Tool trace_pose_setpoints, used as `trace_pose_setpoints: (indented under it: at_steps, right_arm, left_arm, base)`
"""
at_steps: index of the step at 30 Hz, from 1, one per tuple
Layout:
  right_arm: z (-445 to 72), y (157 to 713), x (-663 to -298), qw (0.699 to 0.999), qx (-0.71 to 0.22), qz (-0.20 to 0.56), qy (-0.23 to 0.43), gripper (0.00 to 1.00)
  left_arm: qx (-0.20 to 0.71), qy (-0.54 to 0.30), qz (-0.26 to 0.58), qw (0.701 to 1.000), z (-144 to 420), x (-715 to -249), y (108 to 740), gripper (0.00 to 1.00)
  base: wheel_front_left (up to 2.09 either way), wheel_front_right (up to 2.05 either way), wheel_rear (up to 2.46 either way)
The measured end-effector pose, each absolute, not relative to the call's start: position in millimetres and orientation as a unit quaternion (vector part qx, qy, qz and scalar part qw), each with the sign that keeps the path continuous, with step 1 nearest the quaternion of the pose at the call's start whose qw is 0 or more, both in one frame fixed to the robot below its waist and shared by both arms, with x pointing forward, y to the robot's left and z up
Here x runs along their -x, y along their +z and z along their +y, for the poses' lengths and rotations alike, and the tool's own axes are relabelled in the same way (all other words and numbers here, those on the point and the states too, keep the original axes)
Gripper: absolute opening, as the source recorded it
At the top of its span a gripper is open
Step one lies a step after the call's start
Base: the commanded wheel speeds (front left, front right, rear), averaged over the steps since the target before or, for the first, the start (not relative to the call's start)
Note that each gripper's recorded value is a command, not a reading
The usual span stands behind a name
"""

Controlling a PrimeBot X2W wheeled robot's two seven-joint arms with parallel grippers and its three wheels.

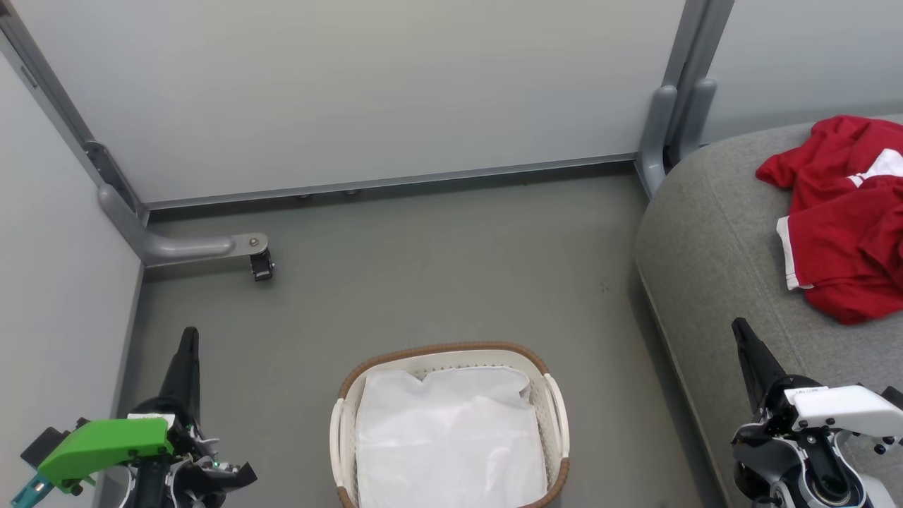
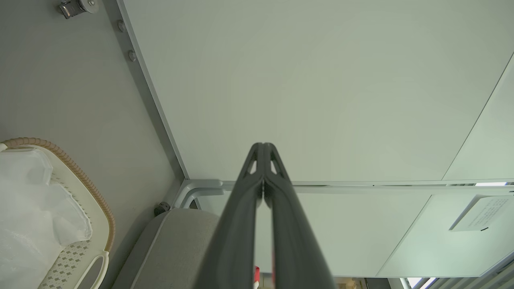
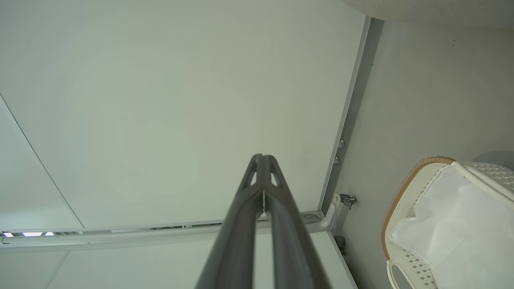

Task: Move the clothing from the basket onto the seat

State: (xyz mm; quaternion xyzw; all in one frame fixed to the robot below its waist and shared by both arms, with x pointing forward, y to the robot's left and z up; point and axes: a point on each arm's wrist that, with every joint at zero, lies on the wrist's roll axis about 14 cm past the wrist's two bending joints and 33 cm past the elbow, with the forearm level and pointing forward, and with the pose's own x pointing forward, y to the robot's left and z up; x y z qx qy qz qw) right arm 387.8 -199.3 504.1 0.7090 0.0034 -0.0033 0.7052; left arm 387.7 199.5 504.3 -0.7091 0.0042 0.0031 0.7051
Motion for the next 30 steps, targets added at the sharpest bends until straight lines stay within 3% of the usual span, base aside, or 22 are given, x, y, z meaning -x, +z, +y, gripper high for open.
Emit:
trace_pose_setpoints:
  at_steps: [30]
  right_arm:
    - [-199.2,504.3,-387.8,0.705,-0.709,0.003,-0.003,0.00]
  left_arm:
    - [0.710,0.004,0.004,0.704,199.6,-387.6,504.2,0.00]
  base:
    - [0.00,0.00,0.00]
